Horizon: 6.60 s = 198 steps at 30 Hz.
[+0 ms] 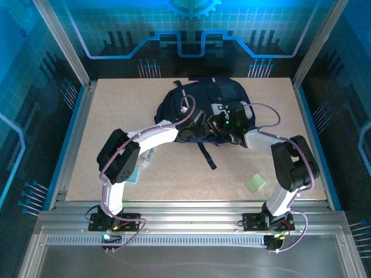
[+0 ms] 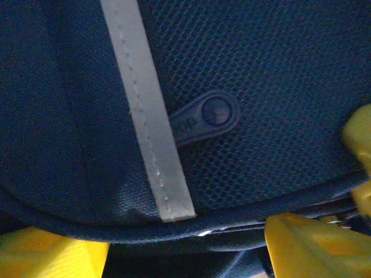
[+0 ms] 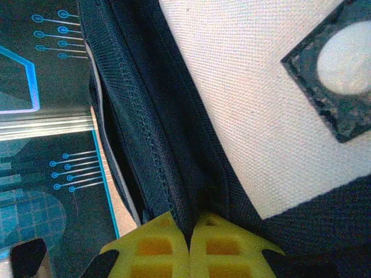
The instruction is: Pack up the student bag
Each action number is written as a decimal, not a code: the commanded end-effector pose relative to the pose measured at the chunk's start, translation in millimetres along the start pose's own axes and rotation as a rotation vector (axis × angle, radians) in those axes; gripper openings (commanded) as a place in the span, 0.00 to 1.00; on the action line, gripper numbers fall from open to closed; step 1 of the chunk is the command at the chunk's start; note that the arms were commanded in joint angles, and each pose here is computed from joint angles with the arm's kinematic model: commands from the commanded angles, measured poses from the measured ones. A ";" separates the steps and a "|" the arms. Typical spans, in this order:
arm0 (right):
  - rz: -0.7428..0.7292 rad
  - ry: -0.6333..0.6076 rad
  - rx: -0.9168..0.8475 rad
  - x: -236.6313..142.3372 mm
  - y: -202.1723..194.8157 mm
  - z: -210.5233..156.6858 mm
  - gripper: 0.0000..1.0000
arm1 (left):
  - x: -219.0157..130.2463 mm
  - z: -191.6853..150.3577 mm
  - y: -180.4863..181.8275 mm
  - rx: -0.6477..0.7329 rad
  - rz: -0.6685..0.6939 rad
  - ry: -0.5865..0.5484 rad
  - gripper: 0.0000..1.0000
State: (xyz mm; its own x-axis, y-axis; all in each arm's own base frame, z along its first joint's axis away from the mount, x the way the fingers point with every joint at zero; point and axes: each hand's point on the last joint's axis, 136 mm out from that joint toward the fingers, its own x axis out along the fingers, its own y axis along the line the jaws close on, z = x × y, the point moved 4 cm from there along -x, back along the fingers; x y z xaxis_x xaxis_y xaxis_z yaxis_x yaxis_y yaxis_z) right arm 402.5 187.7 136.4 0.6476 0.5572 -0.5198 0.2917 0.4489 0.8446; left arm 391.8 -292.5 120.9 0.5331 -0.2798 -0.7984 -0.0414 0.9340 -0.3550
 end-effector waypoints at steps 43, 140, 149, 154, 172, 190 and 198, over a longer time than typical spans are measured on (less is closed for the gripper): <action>0.228 0.086 0.039 11.3 45.7 0.5 0.00 | -54.1 25.7 7.0 0.103 -0.098 -0.143 0.65; 0.330 0.165 0.029 22.7 57.9 -7.4 0.00 | -53.1 53.3 19.7 -0.294 -0.311 -0.190 0.58; 0.332 0.165 0.027 21.3 59.3 -4.9 0.00 | -22.2 54.2 29.9 0.015 -0.060 -0.103 0.59; 0.314 0.160 0.032 23.6 54.8 -2.6 0.00 | -14.8 38.5 41.2 0.027 -0.023 -0.066 0.59; 0.316 0.165 0.030 26.4 55.8 -3.2 0.00 | -38.3 52.2 36.2 0.055 -0.032 -0.143 0.61; 0.323 0.156 0.037 26.4 56.1 2.3 0.00 | -21.8 44.1 44.8 0.083 0.018 -0.107 0.57; 0.337 0.153 0.019 23.1 65.6 2.8 0.00 | -8.6 44.5 56.4 0.106 0.083 -0.125 0.58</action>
State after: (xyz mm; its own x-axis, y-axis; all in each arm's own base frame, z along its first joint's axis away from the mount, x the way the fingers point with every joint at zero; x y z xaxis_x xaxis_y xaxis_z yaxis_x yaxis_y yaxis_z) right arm 427.6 220.1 137.8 0.5806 0.7339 -0.3526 0.2496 0.2518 0.9350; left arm 416.9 -231.9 135.6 0.6143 -0.2266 -0.7558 0.0088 0.9598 -0.2805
